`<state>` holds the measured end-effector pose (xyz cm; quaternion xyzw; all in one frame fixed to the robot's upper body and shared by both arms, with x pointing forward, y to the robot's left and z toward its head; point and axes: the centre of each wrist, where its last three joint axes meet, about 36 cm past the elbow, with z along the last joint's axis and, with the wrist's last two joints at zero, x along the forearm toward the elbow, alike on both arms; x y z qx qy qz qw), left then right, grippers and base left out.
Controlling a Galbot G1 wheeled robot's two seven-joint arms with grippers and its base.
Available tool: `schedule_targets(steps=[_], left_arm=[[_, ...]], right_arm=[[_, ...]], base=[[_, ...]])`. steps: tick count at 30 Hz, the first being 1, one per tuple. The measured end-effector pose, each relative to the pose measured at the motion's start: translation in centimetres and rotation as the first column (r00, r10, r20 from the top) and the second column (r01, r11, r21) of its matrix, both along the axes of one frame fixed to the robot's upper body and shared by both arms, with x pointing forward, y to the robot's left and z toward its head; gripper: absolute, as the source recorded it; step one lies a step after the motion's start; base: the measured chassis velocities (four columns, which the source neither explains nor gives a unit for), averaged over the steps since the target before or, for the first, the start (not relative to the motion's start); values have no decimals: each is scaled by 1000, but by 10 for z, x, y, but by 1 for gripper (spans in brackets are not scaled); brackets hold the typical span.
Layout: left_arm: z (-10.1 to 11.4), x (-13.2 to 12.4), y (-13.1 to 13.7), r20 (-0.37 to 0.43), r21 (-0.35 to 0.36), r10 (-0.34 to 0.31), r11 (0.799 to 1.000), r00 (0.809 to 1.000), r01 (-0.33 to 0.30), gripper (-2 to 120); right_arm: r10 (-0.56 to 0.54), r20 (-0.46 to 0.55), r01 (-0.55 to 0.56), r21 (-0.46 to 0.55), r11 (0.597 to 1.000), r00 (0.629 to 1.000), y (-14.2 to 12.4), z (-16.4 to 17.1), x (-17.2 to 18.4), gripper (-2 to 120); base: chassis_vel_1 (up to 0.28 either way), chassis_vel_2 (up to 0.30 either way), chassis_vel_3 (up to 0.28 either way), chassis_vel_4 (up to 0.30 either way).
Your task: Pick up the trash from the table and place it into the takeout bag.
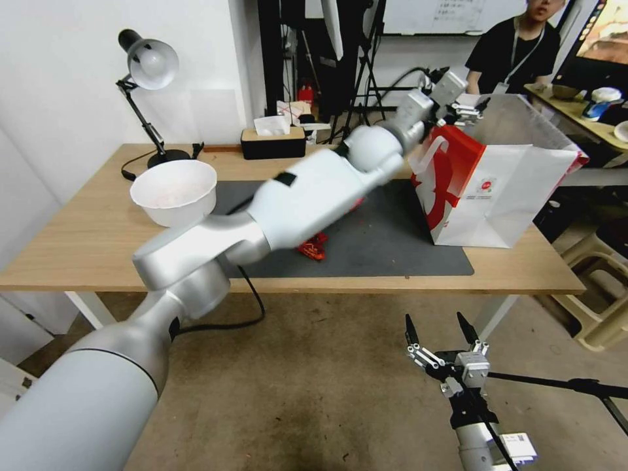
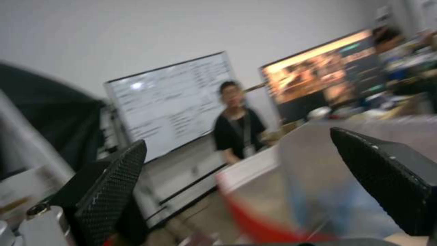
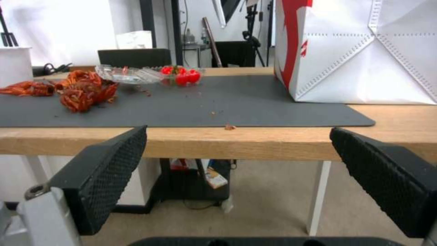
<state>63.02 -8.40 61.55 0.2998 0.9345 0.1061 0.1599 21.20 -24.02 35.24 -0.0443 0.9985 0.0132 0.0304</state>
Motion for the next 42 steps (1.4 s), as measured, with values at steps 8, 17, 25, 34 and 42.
schedule_targets(steps=[8,17,25,34,42], left_arm=[[-35,-10,58,4,-46,235,971,972,-235,100],[-74,-45,113,-49,-74,344,935,938,-347,100],[-114,-84,167,-114,-135,360,918,926,-374,100],[-142,-130,220,-144,-168,428,878,892,-448,100],[-164,-176,263,-171,-163,478,848,861,-504,100]], right_arm=[[5,-7,-5,1,1000,1000,1,0,1,100],[4,-13,-4,-4,1000,1000,-1,0,-2,100],[4,-9,-4,0,1000,1000,0,1,-1,100],[-3,-5,4,15,1000,1000,4,2,0,100],[5,-7,-5,14,1000,1000,4,0,-1,100]], base=[[0,0,0,0],[0,0,0,0],[0,0,0,0],[0,0,0,0],[0,0,0,0]])
